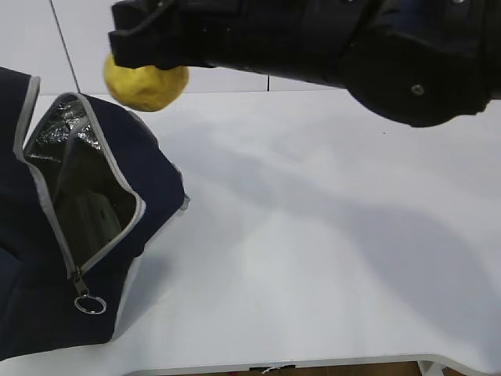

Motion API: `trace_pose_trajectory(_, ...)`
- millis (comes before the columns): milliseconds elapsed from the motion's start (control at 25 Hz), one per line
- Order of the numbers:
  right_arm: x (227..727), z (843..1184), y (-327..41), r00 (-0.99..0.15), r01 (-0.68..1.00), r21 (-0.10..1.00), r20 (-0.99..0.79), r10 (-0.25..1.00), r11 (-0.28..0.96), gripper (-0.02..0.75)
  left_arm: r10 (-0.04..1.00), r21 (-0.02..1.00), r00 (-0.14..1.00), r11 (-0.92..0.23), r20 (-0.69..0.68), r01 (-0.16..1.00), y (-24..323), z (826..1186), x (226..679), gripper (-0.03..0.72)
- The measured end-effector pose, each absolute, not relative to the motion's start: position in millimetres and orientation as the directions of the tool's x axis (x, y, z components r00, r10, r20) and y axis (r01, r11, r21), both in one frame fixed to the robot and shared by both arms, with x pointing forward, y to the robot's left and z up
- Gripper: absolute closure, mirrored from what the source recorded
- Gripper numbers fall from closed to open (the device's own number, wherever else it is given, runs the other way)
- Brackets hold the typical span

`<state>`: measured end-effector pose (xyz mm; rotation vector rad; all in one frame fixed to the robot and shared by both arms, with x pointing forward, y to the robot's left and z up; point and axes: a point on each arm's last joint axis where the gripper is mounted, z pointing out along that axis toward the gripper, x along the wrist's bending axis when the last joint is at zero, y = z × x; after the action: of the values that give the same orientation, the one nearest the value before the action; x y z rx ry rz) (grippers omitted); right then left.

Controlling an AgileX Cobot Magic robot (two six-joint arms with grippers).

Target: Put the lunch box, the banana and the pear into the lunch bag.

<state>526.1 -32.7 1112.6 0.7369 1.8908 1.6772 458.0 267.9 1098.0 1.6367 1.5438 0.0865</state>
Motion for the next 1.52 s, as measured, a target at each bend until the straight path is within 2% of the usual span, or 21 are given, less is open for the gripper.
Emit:
trace_pose_trajectory(120,517,1110,-16,-0.785,0.0,0.997,-0.051,0.617,0.082,0.468,0.84,0.609,0.233,0.137,-0.489,0.781,268,1098,458,0.702)
trace_pose_trajectory(320,515,1084,9,-0.849,-0.03,0.998,-0.059,0.526,0.063,0.468,0.83,0.612,0.244,0.143,-0.503,0.778,266,1100,458,0.702)
trace_pose_trajectory(480,522,1058,18,-0.859,0.003,0.996,-0.045,0.51,0.091,0.468,0.826,0.612,0.25,0.14,-0.506,0.778,266,1100,458,0.702)
trace_pose_trajectory(800,530,1021,35,-0.89,0.018,0.998,-0.014,0.456,0.067,0.468,0.821,0.607,0.258,0.13,-0.509,0.784,265,1099,457,0.702)
trace_pose_trajectory(1040,541,1020,47,-0.89,-0.004,0.999,-0.028,0.454,0.054,0.463,0.82,0.605,0.264,0.123,-0.509,0.787,264,1099,456,0.702)
trace_pose_trajectory(1280,543,1024,48,-0.89,-0.014,0.999,-0.033,0.455,0.045,0.342,0.82,0.607,0.267,0.118,-0.506,0.786,265,1099,456,0.702)
trace_pose_trajectory(1520,544,1022,48,-0.886,-0.006,0.998,-0.033,0.462,0.061,0.32,0.82,0.607,0.27,0.115,-0.505,0.786,265,1099,456,0.702)
